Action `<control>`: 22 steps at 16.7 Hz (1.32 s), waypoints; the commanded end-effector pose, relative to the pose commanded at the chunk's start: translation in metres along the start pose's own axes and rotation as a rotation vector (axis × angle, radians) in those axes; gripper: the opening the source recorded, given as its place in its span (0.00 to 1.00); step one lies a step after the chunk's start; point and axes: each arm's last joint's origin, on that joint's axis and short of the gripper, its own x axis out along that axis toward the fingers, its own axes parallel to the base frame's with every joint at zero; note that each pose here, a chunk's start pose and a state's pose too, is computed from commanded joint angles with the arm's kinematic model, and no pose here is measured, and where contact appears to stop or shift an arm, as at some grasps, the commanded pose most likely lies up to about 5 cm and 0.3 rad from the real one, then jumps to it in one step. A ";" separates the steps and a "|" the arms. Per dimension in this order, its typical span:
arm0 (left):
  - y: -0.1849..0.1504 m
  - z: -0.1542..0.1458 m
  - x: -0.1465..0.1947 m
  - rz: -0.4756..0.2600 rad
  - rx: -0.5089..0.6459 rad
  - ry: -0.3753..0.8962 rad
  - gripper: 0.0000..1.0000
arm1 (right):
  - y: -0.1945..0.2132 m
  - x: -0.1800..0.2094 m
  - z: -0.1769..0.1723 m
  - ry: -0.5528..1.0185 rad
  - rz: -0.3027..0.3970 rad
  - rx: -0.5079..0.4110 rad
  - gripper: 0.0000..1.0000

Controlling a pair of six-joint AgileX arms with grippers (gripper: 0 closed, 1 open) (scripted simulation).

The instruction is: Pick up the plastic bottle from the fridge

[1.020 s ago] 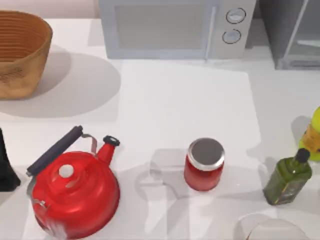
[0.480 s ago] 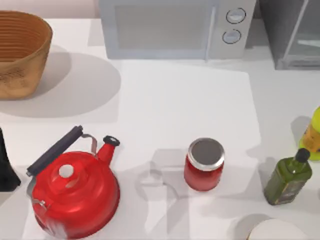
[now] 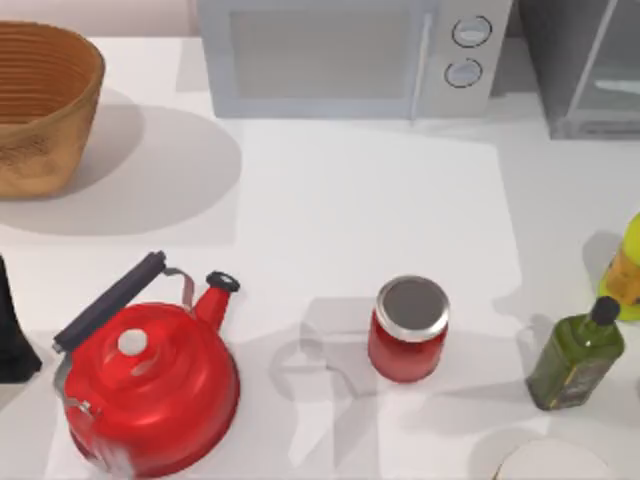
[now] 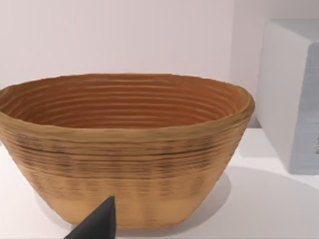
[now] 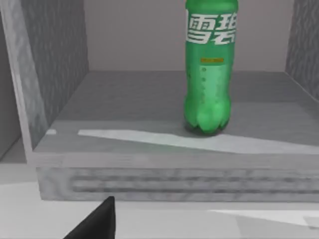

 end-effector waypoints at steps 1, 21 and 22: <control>0.000 0.000 0.000 0.000 0.000 0.000 1.00 | -0.002 0.000 -0.003 -0.001 0.001 0.001 1.00; 0.000 0.000 0.000 0.000 0.000 0.000 1.00 | -0.025 0.151 -0.003 -0.017 -0.011 -0.014 1.00; 0.000 0.000 0.000 0.000 0.000 0.000 1.00 | -0.023 0.167 -0.001 -0.018 -0.011 -0.014 1.00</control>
